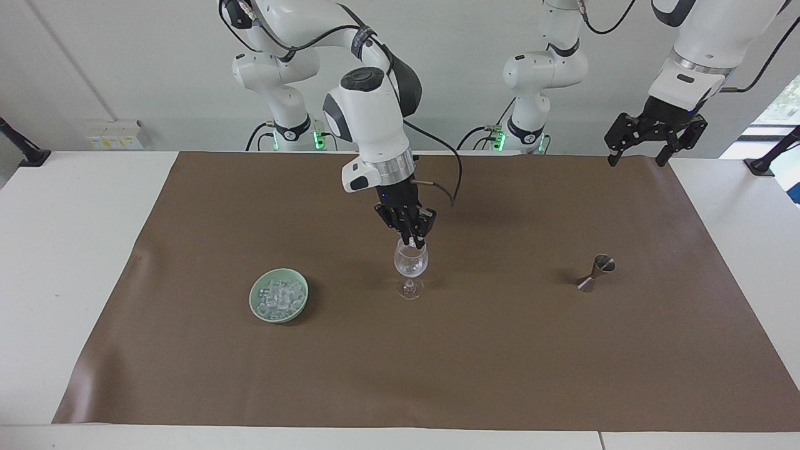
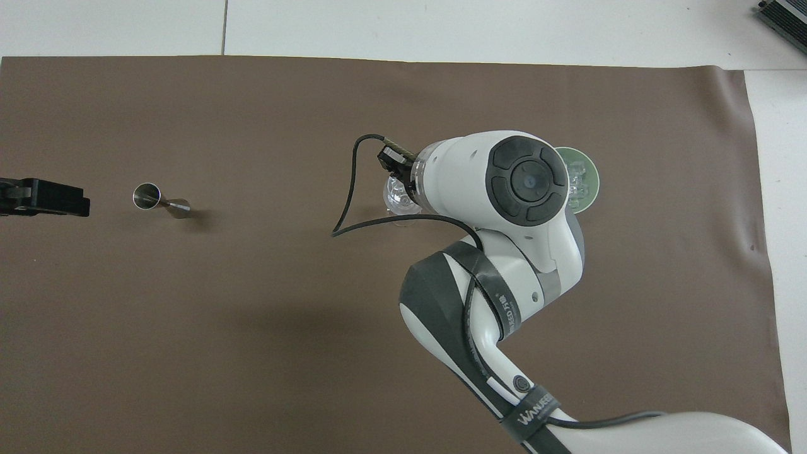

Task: Pour wine and add ice with both arms

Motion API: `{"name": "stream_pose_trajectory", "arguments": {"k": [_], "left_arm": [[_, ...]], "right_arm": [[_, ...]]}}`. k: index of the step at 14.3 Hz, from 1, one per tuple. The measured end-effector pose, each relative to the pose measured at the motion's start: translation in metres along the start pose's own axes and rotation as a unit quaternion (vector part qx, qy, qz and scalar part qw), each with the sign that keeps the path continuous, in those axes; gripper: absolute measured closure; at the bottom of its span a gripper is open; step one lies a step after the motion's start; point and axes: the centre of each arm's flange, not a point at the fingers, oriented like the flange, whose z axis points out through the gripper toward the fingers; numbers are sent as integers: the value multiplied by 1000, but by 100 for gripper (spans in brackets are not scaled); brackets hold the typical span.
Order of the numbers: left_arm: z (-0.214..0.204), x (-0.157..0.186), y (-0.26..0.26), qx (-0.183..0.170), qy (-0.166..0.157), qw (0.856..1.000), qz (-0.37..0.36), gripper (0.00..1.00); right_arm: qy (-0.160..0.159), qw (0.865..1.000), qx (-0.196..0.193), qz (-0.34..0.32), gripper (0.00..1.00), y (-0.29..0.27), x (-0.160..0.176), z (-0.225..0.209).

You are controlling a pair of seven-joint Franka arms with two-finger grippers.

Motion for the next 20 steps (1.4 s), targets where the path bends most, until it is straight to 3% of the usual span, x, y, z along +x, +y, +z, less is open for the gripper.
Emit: {"name": "stream_pose_trajectory", "arguments": {"k": [12,15,16,20], "left_arm": [[0,0,0,0,0,1000,0,0],[0,0,0,0,0,1000,0,0],[0,0,0,0,0,1000,0,0],[0,0,0,0,0,1000,0,0]], "right_arm": [[2,1000,-3,6,70,4,8,1],[2,1000,-3,6,62,4,8,1],[2,1000,-3,6,54,4,8,1],[2,1000,-3,6,53,4,8,1]]}}
